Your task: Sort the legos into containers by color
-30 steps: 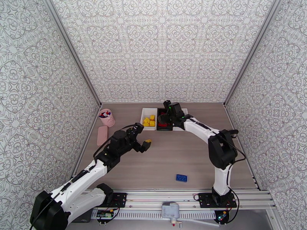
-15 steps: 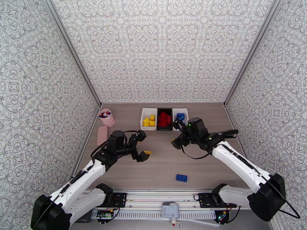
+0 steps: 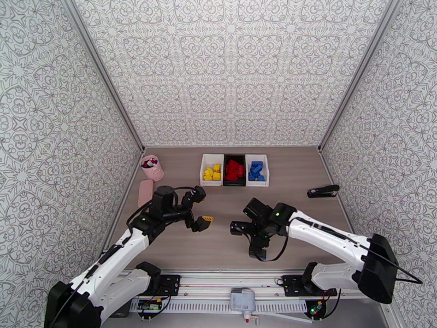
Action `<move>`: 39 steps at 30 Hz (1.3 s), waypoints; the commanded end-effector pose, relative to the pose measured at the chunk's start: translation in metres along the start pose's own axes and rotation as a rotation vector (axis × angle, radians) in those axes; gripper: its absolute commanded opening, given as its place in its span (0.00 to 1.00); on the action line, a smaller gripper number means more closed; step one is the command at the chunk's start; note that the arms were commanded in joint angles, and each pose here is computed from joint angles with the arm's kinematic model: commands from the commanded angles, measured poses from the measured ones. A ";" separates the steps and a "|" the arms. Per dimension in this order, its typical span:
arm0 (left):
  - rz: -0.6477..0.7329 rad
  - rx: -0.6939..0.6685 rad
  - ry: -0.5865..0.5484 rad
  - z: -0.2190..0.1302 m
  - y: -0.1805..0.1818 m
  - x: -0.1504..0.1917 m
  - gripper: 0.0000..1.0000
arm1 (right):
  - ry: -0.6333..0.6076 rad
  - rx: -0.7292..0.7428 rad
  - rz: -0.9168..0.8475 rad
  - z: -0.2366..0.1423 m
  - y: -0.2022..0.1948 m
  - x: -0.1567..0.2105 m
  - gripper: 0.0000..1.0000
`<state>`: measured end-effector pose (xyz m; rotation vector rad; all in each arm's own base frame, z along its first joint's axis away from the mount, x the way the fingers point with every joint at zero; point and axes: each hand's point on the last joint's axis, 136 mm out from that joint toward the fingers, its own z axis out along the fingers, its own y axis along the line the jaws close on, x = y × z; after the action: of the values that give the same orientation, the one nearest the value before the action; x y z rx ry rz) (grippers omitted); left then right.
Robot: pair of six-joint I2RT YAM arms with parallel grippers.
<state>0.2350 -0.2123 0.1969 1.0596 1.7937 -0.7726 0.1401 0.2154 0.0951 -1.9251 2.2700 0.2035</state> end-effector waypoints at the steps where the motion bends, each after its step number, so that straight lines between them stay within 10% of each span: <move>1: 0.022 -0.009 -0.005 -0.002 0.001 0.004 1.00 | 0.094 -0.029 -0.039 0.018 0.008 0.013 0.96; 14: 0.028 -0.012 0.005 -0.002 0.000 0.006 1.00 | 0.243 -0.091 -0.093 0.074 0.013 0.018 0.88; 20: 0.032 -0.013 0.008 -0.002 0.000 0.008 1.00 | 0.261 -0.106 -0.087 0.083 0.015 0.022 0.53; 28: 0.036 -0.013 0.008 -0.002 -0.001 0.008 1.00 | 0.271 -0.085 -0.071 0.081 0.012 0.025 0.33; 39: 0.036 -0.054 -0.050 -0.004 -0.003 -0.007 1.00 | -0.155 0.093 0.111 0.014 -0.032 -0.027 0.23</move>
<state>0.2305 -0.2113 0.2005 1.0673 1.7544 -0.7357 0.1543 0.2233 0.0575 -1.8984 2.3085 0.1411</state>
